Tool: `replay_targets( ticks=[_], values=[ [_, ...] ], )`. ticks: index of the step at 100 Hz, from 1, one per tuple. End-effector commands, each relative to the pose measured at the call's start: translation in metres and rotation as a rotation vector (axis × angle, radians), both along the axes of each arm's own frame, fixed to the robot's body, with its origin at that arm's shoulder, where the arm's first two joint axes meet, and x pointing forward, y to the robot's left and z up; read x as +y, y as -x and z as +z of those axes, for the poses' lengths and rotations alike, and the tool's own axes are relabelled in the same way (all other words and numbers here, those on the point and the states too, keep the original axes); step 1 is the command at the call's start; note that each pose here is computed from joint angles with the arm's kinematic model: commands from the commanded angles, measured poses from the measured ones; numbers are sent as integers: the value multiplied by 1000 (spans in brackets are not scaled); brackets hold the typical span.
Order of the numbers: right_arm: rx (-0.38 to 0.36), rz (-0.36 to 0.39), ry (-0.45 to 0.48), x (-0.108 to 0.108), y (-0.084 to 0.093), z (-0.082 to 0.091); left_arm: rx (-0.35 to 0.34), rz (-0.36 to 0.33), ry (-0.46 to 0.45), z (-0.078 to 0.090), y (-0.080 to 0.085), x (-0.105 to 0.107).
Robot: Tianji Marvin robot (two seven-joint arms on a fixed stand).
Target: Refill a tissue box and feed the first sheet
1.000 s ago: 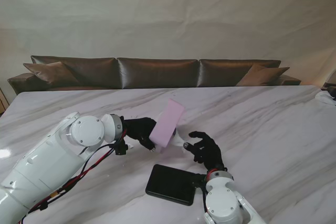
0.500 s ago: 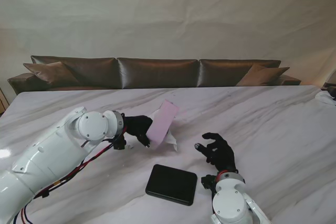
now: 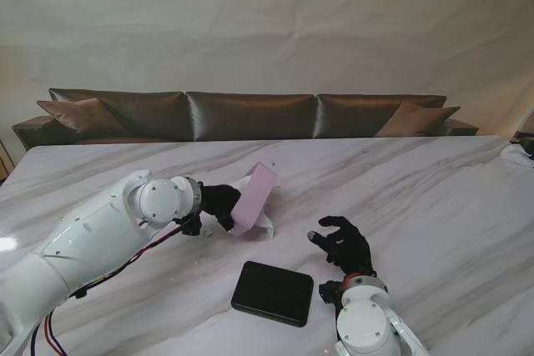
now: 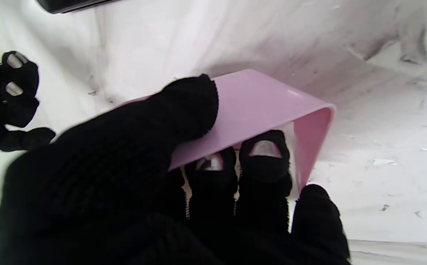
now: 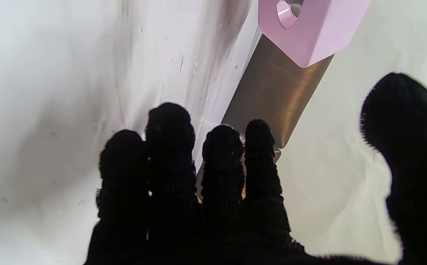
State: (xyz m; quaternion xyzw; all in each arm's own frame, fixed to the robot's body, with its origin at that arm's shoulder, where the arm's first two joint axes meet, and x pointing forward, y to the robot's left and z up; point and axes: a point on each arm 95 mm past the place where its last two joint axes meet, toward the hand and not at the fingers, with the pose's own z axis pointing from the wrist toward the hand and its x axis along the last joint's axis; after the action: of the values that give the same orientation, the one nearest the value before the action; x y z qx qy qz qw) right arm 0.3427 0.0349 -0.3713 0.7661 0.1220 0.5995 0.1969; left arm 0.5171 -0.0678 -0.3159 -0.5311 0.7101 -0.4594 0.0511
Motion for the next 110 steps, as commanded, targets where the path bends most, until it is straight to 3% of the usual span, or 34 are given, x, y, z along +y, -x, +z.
replay_targets(
  ticks=[1, 49, 93, 110],
  values=[
    [18, 13, -1, 1, 2, -4, 0, -6, -1, 2, -3, -4],
    [24, 17, -13, 2, 2, -7, -91, 13, -22, 0, -9, -4],
    [18, 21, -17, 2, 0, -8, -176, 11, -51, 3, -3, -1],
    [15, 25, -12, 0, -1, -7, -235, 46, -31, 1, -1, 2]
  ],
)
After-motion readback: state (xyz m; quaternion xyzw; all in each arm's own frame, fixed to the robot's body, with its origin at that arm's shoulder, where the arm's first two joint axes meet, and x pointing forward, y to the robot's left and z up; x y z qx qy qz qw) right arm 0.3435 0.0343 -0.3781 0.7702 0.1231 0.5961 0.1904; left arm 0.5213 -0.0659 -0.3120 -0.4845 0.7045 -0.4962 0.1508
